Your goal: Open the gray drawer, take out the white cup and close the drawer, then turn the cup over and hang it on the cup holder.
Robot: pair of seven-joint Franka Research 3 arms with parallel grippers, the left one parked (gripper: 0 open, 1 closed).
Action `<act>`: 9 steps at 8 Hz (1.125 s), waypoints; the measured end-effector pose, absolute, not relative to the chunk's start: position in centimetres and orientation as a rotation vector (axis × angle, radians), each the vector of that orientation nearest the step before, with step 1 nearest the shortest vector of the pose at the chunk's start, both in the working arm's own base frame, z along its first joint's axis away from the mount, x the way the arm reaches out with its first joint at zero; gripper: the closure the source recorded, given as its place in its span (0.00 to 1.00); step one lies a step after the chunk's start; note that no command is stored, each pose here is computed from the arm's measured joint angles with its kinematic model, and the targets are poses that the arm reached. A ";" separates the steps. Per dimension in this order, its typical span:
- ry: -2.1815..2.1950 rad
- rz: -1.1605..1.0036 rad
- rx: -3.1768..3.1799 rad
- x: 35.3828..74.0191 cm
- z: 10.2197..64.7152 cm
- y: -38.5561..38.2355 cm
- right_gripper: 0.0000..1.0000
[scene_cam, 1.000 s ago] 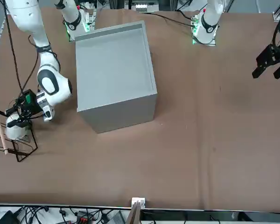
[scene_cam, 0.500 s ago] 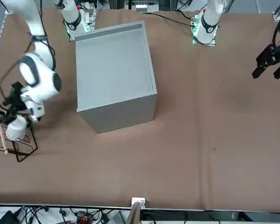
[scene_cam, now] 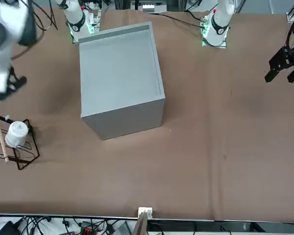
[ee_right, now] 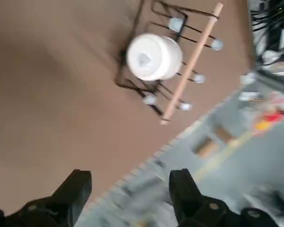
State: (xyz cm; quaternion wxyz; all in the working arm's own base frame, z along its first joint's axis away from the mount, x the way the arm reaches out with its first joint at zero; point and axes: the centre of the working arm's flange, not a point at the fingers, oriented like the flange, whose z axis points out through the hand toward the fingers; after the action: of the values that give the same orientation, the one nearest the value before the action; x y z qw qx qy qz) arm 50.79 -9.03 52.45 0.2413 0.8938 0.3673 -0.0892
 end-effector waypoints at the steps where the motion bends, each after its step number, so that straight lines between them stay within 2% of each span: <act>1: 0.914 -0.171 2.639 49.1 54.3 -9.7 0.00; 5: 0.351 0.044 3.105 47.5 60.7 -9.0 0.00; 9: 0.198 0.066 3.112 47.7 61.5 -4.7 0.00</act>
State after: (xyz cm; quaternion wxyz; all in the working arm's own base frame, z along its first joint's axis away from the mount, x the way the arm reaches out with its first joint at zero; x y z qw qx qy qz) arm 47.69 -4.73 61.52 0.0112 0.9977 0.0636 0.0212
